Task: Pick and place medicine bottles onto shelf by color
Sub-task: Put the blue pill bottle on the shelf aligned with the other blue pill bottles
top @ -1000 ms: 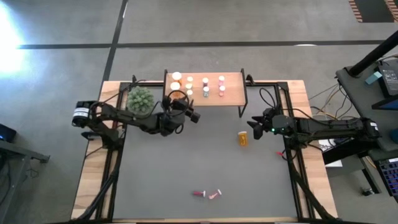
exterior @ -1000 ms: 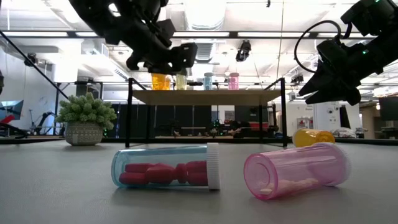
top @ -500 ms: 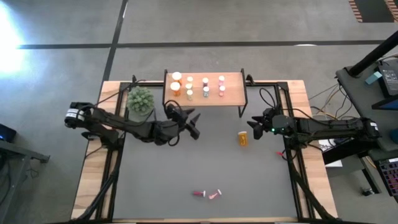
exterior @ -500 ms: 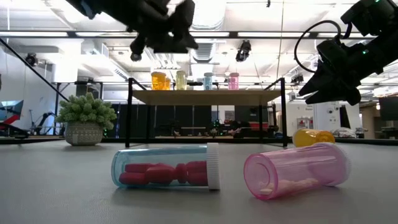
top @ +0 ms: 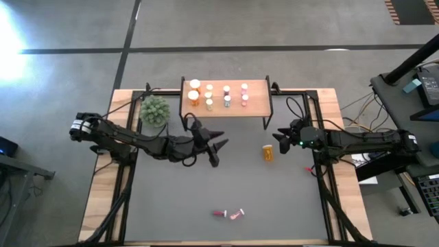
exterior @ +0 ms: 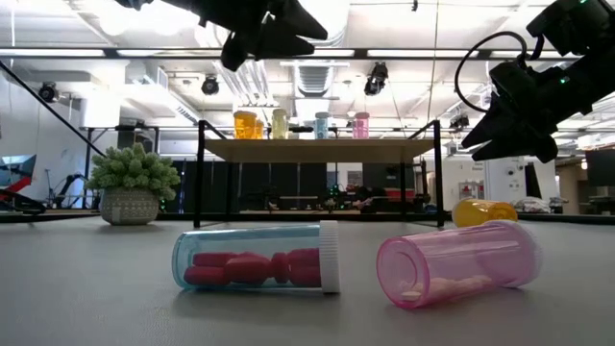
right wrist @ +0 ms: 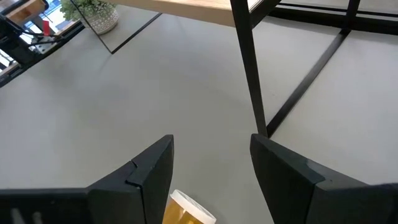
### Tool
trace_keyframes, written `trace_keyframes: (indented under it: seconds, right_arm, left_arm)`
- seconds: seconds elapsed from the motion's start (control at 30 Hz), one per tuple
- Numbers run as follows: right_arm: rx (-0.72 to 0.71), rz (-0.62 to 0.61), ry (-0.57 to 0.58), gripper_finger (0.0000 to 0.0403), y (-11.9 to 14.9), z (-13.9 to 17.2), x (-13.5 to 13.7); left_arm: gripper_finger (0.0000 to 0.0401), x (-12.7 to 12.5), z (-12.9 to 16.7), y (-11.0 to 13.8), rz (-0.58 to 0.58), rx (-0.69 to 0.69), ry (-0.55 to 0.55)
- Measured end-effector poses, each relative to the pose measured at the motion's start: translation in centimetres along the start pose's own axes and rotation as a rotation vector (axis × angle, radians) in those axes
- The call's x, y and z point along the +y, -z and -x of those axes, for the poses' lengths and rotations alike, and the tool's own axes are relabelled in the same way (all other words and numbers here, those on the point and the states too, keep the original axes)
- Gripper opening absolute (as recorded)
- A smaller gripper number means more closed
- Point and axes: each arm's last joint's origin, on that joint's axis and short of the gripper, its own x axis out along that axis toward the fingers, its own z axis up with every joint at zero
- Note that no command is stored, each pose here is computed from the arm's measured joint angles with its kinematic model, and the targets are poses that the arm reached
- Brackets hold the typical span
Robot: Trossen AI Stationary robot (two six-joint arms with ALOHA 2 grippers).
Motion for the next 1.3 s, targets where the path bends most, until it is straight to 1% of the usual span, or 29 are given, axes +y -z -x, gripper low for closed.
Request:
trace_keyframes:
  seconds: [0.1,0.2,0.4,0.47,0.57,0.63,0.73,0.83,0.9,1.0,1.13,1.23,1.3]
  right_arm:
    - [0.000,0.000,0.000,0.0203,0.0,0.0,0.0]
    - [0.000,0.000,0.000,0.0203,0.0,0.0,0.0]
    - [0.000,0.001,0.000,0.0203,0.0,0.0,0.0]
    - [-0.008,0.022,0.012,0.0203,0.0,0.0,0.0]
    - [-0.016,0.070,0.025,0.0203,-0.1,0.0,-0.1]
    - [-0.016,0.042,0.024,0.0203,-0.1,0.0,-0.1]
    - [-0.017,-0.085,0.022,0.0203,-0.1,0.0,-0.1]
    - [-0.019,-0.197,0.022,0.0203,-0.1,0.0,-0.1]
    - [-0.019,-0.208,0.021,0.0203,-0.1,0.0,-0.1]
    - [-0.019,-0.210,0.021,0.0203,-0.1,0.0,-0.1]
    - [-0.019,-0.209,0.022,0.0203,-0.1,0.0,-0.1]
    - [-0.018,-0.208,0.022,0.0203,-0.1,0.0,-0.1]
    - [-0.019,-0.208,0.021,0.0203,-0.1,0.0,-0.1]
  left_arm:
    - [0.0147,0.0,0.0,0.0,0.002,-0.001,0.011]
    - [0.0147,-0.2,0.0,-0.5,0.034,-0.042,0.034]
    - [0.0147,-0.8,0.3,-1.1,0.068,-0.071,0.183]
    - [0.0147,-0.9,0.3,-1.1,0.075,-0.065,0.223]
    - [0.0147,-0.9,0.4,-0.8,0.159,-0.039,0.253]
    - [0.0147,-0.9,0.4,-0.6,0.225,-0.017,0.273]
    - [0.0147,-1.0,0.5,-0.1,0.279,0.025,0.333]
    - [0.0147,-1.1,0.6,0.6,0.270,0.083,0.441]
    - [0.0147,-1.4,0.4,1.3,0.268,0.130,0.518]
    - [0.0147,-1.9,0.2,2.3,0.271,0.195,0.592]
    - [0.0147,-2.5,-0.2,3.9,0.338,0.305,0.651]
    - [0.0147,-3.0,-0.3,5.2,0.336,0.385,0.707]
    - [0.0147,-3.6,-0.1,5.8,0.355,0.430,0.750]
